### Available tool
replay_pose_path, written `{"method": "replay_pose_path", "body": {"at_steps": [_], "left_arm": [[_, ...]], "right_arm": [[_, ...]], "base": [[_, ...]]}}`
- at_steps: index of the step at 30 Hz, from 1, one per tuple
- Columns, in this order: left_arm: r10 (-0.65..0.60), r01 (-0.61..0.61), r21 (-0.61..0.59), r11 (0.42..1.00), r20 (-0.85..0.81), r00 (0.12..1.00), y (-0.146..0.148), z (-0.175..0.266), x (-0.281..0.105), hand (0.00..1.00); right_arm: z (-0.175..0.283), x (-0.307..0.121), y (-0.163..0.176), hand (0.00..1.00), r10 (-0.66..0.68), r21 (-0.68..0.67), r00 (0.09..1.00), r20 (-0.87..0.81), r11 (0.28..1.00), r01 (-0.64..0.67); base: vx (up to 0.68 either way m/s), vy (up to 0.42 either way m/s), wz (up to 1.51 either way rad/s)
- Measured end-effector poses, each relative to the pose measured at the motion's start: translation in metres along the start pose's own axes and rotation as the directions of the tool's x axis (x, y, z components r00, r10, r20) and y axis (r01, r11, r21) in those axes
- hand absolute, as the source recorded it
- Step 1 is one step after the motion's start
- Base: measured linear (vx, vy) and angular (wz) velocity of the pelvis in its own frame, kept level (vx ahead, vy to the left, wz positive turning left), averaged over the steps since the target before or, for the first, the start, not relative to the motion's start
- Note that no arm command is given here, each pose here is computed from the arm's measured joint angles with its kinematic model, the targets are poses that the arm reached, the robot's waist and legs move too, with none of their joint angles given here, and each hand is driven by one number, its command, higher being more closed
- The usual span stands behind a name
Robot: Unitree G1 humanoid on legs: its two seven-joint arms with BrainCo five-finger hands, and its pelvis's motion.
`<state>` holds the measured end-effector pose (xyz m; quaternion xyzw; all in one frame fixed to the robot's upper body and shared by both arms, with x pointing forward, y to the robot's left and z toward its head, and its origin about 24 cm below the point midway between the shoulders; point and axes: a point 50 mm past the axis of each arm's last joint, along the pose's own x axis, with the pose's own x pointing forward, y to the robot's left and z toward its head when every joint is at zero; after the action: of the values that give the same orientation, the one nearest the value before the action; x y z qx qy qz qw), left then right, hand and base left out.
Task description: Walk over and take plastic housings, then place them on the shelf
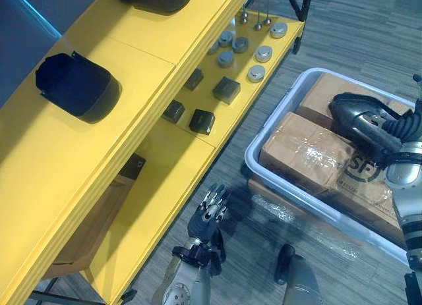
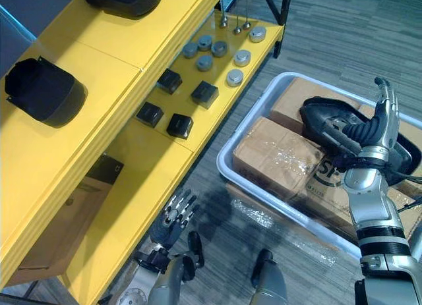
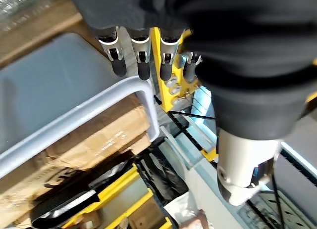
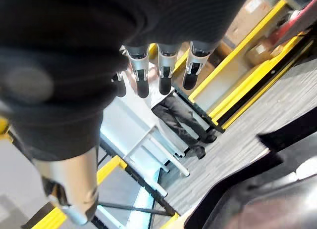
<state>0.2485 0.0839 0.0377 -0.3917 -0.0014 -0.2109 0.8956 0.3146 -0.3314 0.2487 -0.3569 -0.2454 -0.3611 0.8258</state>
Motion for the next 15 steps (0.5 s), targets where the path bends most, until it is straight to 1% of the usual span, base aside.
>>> {"method": "replay_pose_path", "body": {"at_steps": [2,6,11,15], "left_arm": [[0.0,0.0,0.002,1.0,-0.005,1.0,0.0,0.0,0.0,0.0],[-0.003,0.003,-0.002,1.0,-0.016,1.0,-0.001,-0.003,-0.001,0.0],[0.0,0.0,-0.006,1.0,-0.026,1.0,-0.001,-0.006,-0.003,0.0],[0.008,-0.008,-0.007,1.0,-0.028,1.0,0.0,-0.006,-0.005,0.0]], "right_arm": [[-0.001,0.0,-0.001,0.0,-0.008,-0.001,1.0,-0.007,1.0,0.008],[-0.009,0.002,-0.007,0.0,-0.019,-0.01,0.996,-0.082,1.0,0.018],[-0.031,-0.003,0.002,0.0,0.095,-0.055,0.974,-0.206,0.993,-0.108],[-0.038,-0.008,0.009,0.0,0.141,-0.118,0.961,-0.237,0.978,-0.173]], "base": [[0.01,-0.033,-0.07],[0.01,-0.033,-0.02],[0.0,-0.007,-0.02],[0.04,-0.012,0.01]]}}
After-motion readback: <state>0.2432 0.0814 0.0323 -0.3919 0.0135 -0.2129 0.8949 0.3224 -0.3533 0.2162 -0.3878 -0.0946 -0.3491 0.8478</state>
